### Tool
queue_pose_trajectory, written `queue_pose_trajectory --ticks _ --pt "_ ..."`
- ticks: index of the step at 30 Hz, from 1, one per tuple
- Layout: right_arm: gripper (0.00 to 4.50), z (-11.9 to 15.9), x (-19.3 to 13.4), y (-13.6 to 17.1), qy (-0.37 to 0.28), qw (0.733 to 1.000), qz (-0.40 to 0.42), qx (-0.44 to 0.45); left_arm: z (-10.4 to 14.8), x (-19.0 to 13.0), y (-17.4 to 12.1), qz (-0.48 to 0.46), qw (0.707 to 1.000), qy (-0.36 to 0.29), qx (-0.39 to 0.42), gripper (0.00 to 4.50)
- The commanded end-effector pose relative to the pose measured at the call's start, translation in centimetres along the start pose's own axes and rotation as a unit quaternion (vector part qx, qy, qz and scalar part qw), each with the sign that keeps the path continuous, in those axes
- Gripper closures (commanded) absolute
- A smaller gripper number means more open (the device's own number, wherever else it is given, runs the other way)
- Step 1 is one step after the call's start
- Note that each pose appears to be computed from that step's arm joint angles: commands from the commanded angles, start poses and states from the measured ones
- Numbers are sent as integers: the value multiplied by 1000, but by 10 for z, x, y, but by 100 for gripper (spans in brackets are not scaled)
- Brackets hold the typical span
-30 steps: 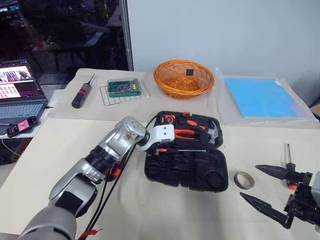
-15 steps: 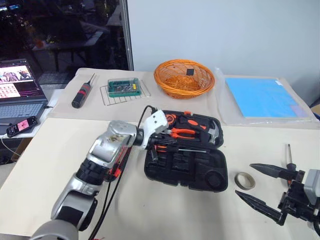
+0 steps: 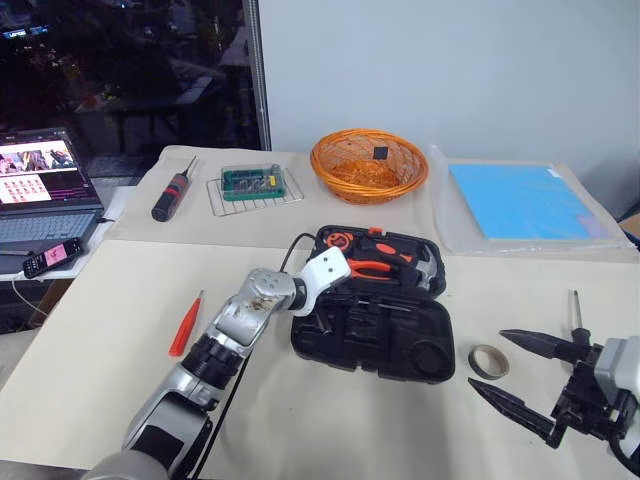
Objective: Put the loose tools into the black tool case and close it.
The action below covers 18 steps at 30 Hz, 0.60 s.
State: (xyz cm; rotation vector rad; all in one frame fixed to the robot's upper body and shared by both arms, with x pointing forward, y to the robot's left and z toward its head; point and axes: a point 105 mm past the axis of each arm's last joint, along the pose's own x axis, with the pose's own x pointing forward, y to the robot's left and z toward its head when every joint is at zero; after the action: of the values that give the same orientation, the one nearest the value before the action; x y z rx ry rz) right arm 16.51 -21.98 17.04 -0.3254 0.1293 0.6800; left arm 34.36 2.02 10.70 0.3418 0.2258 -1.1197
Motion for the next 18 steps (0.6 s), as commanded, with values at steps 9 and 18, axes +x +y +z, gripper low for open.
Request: queue_pose_trajectory --ticks 9,18 --pt "0 -33 -21 -49 134 970 -189 70 81 -75 -38 -162 971 -179 -7 261" --pt "0 -78 -48 -86 284 910 -279 115 88 -89 -66 -245 957 -155 -4 11"
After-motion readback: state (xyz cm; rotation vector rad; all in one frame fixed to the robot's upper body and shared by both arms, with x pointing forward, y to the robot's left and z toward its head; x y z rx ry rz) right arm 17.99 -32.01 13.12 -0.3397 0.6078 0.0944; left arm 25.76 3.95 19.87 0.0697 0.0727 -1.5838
